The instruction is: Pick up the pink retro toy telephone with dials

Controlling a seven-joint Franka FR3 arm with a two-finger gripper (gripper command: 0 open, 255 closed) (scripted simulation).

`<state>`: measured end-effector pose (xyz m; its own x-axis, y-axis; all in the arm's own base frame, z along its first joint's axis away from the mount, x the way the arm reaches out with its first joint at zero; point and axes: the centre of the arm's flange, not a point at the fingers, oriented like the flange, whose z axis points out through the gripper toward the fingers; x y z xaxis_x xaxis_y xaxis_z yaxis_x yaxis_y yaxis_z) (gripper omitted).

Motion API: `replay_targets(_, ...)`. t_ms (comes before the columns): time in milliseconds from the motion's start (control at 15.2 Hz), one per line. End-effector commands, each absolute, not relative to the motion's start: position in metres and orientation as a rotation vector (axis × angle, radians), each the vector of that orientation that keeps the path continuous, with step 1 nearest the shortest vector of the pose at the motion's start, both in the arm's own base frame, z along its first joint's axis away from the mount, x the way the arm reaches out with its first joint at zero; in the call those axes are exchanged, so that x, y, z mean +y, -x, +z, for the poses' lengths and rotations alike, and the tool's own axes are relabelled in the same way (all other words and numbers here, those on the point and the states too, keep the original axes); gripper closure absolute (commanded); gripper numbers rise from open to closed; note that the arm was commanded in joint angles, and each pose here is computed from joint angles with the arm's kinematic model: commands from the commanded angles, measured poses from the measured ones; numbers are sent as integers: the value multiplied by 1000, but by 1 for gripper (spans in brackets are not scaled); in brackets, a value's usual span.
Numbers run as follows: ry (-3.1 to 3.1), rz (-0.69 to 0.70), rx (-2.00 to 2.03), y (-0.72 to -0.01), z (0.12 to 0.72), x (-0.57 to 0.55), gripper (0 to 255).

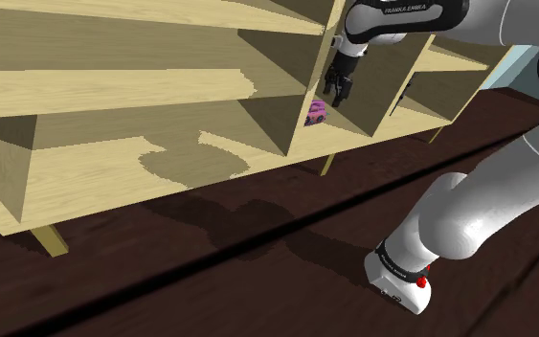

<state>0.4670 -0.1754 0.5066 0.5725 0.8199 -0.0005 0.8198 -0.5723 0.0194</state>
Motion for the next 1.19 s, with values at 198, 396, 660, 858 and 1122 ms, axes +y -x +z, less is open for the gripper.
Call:
replay_targets(198, -2624, -30, 1696, -521, 474, -202, 0)
replay_targets(396, -2536, -53, 1826, -552, 456, -214, 0)
replay_targets(660, -2536, -53, 1826, -552, 435, -214, 0)
replay_targets(858, -2536, -53, 1826, -552, 419, -214, 0)
replay_targets(1122, -2536, -53, 1826, -553, 416, -213, 255)
